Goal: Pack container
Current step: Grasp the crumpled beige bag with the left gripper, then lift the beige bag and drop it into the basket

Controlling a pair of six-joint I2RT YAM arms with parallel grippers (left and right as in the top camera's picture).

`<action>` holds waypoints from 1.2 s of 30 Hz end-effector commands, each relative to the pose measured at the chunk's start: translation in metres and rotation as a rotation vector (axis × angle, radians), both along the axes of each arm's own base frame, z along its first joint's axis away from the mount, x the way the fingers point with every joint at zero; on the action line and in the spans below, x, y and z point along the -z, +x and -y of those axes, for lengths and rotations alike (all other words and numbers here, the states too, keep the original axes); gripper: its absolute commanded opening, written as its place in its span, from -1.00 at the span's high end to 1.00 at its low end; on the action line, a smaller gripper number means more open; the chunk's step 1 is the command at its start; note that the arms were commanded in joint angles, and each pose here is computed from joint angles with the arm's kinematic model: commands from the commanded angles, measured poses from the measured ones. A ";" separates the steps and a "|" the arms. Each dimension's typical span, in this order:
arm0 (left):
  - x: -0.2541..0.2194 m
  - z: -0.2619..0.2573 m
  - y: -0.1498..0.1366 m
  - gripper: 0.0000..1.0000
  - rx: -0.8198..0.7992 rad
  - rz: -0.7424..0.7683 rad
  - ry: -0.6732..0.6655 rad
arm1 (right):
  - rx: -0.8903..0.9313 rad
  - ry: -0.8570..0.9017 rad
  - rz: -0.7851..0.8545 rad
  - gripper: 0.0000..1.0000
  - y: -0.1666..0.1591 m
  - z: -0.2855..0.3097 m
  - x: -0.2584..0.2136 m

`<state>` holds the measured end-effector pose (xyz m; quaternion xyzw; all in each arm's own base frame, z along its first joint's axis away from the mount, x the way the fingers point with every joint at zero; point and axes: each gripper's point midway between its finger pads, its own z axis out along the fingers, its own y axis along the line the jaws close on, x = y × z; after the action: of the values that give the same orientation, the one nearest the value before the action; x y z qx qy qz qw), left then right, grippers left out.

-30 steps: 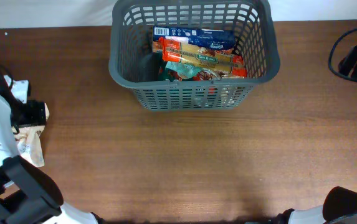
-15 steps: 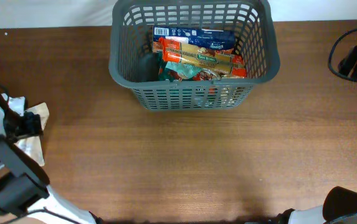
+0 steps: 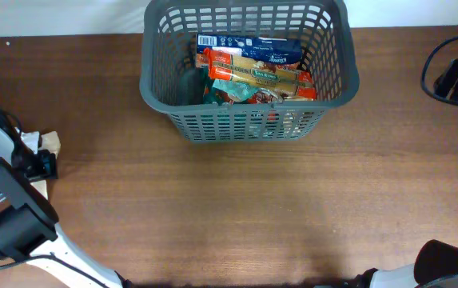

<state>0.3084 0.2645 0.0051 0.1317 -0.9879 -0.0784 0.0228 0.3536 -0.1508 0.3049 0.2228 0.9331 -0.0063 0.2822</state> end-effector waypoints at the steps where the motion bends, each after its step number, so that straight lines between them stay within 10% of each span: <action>1: 0.025 0.006 -0.007 0.06 0.011 -0.052 -0.049 | -0.001 0.006 0.005 -0.98 -0.001 -0.001 -0.001; 5: 0.029 0.007 -0.008 0.96 -0.011 -0.057 -0.054 | -0.001 0.006 0.005 -0.98 -0.001 -0.001 -0.001; 13: -0.007 0.025 0.028 0.97 -0.038 0.061 -0.177 | -0.001 0.006 0.005 -0.98 -0.001 -0.001 -0.001; 21: -0.151 0.052 0.110 0.97 0.099 0.322 -0.184 | -0.001 0.006 0.005 -0.98 -0.001 -0.001 -0.001; 36: -0.439 0.310 0.174 0.96 1.101 1.045 0.221 | -0.001 0.006 0.005 -0.98 -0.001 -0.001 -0.001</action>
<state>0.4927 0.0137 0.4178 -0.2414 -0.8444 -0.0865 -0.4703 0.3536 -0.1508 0.3049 0.2225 0.9332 -0.0064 0.2822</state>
